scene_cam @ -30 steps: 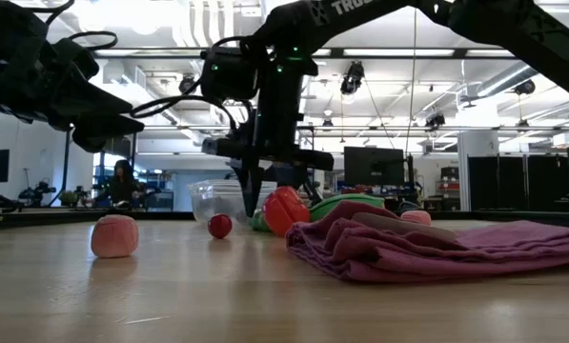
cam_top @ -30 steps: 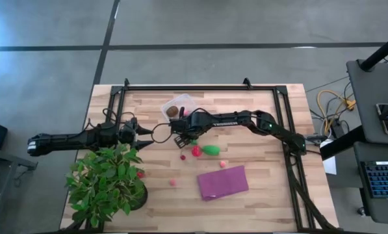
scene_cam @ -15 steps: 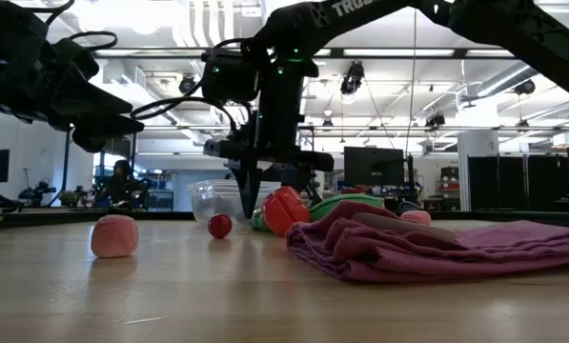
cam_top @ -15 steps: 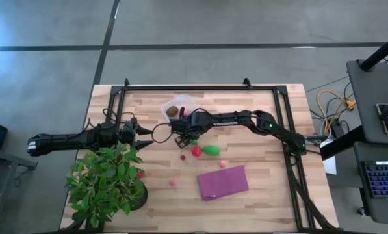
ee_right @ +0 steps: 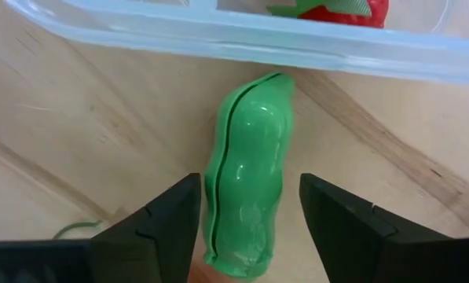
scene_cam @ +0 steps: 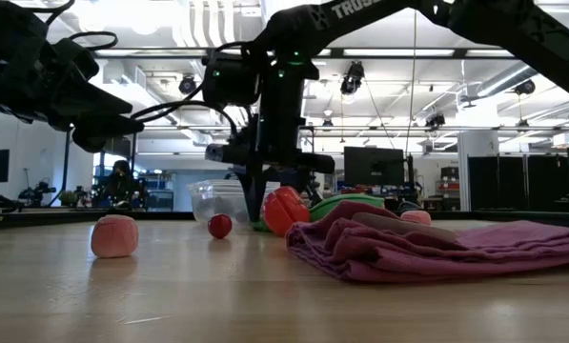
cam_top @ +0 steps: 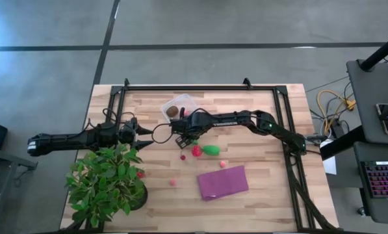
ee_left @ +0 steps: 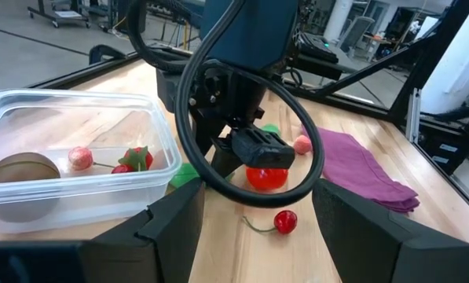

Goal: Pick and placing Produce into tupperware
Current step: Put the green peas into the transparent bin

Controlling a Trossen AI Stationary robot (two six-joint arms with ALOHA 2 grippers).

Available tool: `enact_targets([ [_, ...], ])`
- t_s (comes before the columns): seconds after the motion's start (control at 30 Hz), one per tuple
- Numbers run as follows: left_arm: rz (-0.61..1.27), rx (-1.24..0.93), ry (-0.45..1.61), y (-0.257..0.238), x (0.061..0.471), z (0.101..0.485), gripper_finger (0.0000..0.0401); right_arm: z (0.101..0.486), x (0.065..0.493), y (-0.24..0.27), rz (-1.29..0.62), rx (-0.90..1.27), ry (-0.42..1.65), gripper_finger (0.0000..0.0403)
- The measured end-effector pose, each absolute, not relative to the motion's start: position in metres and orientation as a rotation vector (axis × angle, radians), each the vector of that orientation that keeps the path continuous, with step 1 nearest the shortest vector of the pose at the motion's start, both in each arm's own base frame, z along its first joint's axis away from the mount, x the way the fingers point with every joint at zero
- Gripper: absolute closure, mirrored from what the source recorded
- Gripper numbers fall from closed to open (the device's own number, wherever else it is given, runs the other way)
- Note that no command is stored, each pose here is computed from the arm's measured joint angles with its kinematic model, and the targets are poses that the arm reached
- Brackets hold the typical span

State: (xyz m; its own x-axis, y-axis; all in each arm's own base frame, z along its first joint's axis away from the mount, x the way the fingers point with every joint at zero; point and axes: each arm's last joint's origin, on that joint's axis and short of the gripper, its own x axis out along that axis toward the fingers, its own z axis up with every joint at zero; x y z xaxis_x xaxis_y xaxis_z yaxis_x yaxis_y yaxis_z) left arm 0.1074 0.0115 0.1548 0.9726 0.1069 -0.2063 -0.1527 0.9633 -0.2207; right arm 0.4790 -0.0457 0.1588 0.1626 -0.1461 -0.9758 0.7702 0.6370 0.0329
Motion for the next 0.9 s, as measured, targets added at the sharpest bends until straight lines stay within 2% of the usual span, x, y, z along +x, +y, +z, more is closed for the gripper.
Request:
enact_targets([
  [0.4, 0.130, -0.238, 0.195, 0.0114, 0.1074, 0.1548, 0.0177, 0.1507, 0.4800, -0.0455, -0.705, 0.605, 1.268, 0.0198],
  [0.9, 0.131, -0.238, 0.194, 0.0114, 0.1074, 0.1548, 0.0177, 0.1562, 0.4829, -0.0457, -0.688, 0.604, 1.251, 0.0279],
])
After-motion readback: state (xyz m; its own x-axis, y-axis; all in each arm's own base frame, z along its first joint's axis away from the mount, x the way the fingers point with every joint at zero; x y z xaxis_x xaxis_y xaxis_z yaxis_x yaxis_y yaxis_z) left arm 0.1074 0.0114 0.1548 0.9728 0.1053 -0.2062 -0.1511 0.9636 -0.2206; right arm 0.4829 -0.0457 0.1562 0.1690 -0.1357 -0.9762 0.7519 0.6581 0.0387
